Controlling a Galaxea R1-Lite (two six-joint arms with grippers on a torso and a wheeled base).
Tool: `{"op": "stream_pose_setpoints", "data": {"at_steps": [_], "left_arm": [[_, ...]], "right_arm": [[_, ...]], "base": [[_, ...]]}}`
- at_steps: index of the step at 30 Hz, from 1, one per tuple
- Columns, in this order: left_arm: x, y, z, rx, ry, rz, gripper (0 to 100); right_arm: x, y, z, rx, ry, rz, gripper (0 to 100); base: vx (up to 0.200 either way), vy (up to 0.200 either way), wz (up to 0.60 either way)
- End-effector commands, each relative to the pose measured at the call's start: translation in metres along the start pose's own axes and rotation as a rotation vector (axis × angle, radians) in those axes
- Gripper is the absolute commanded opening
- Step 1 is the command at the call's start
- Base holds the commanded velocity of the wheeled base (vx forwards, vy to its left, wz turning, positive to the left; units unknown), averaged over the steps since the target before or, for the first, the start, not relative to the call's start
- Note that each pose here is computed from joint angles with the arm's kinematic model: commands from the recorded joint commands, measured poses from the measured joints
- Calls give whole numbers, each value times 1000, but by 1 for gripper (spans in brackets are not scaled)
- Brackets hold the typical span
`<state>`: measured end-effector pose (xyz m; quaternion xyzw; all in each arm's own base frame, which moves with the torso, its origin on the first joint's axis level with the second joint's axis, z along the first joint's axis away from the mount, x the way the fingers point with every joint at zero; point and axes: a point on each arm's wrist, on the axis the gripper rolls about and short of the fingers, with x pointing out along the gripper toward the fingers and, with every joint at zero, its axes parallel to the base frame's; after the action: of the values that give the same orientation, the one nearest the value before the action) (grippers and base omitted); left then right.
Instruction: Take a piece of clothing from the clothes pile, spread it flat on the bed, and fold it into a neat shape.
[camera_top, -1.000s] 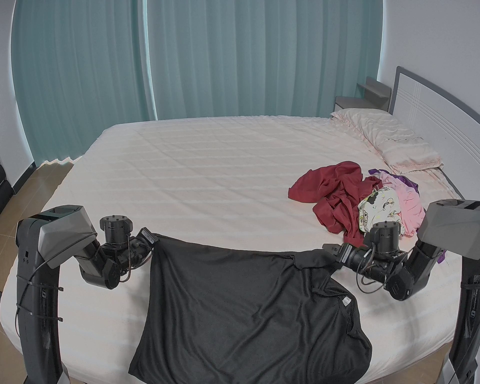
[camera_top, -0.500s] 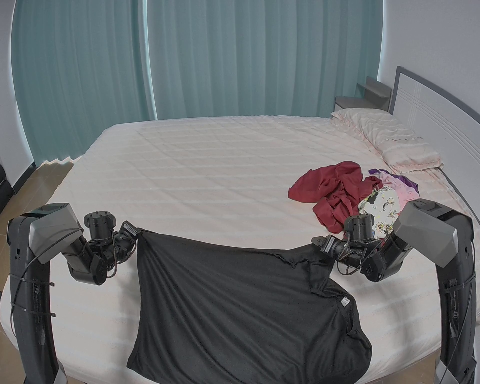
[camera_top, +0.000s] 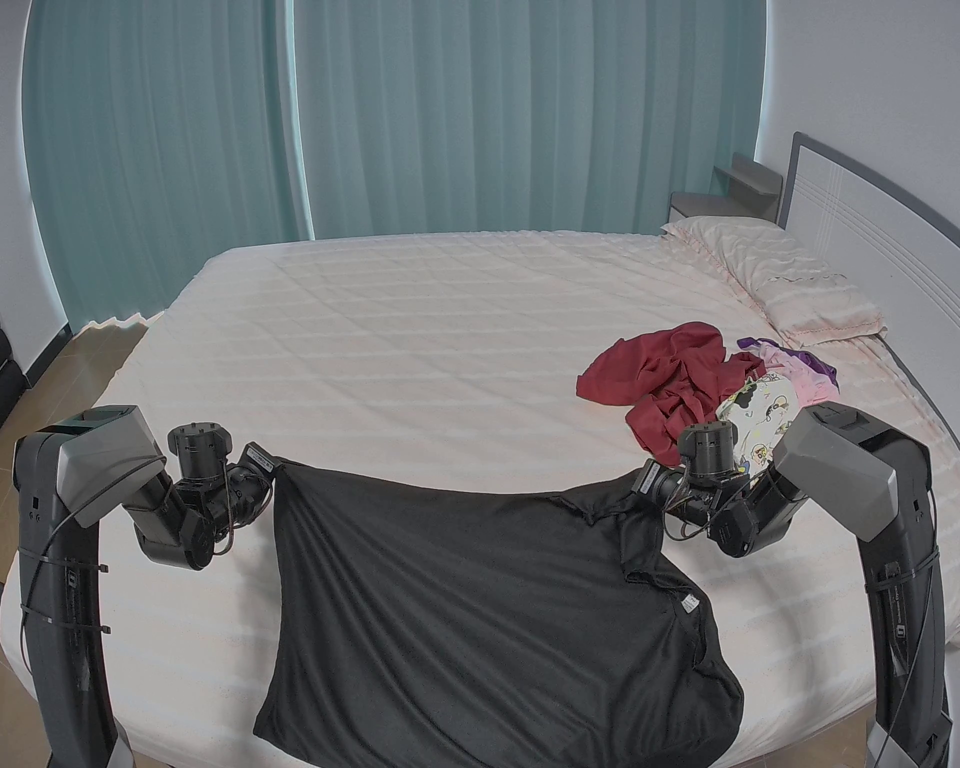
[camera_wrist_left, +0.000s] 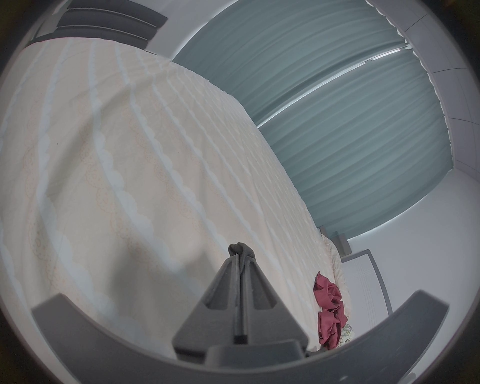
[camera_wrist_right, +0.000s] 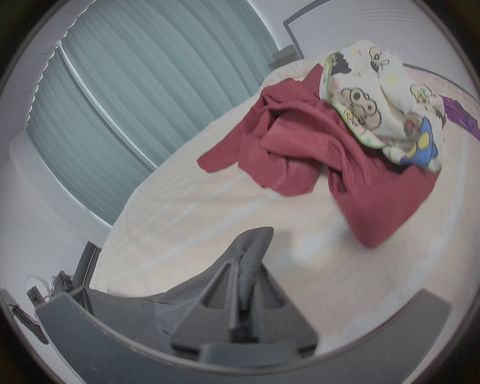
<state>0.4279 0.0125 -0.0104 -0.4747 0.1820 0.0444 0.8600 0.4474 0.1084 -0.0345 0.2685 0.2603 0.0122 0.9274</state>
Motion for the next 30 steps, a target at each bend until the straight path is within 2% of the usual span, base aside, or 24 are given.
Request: {"op": "stream_pose_setpoints", "data": {"at_steps": [1,6,10,15,19,26,30], "left_arm": [[-2,-3,0,2,10,10,0],[1,-15,7,3,-1,40,0],[9,-20,11,4,26,96,0],[17,-35,24,7,-5,137,0],[23,-34,28,14,0,155,0],[39,-9,15,8,28,206,0],[41,-5,13,8,34,215,0]], "right_arm": [[0,-1,23,18,-64,13,0],[-1,0,70,43,-193,42,0],[0,7,86,42,-245,75,0],[-2,27,98,32,-283,122,0],[2,28,92,26,-245,107,0],[20,16,71,22,-200,80,0],[27,9,60,11,-172,63,0]], "base": [[0,0,0],[0,0,0],[0,0,0],[0,0,0],[0,0,0],[0,0,0],[0,0,0]]}}
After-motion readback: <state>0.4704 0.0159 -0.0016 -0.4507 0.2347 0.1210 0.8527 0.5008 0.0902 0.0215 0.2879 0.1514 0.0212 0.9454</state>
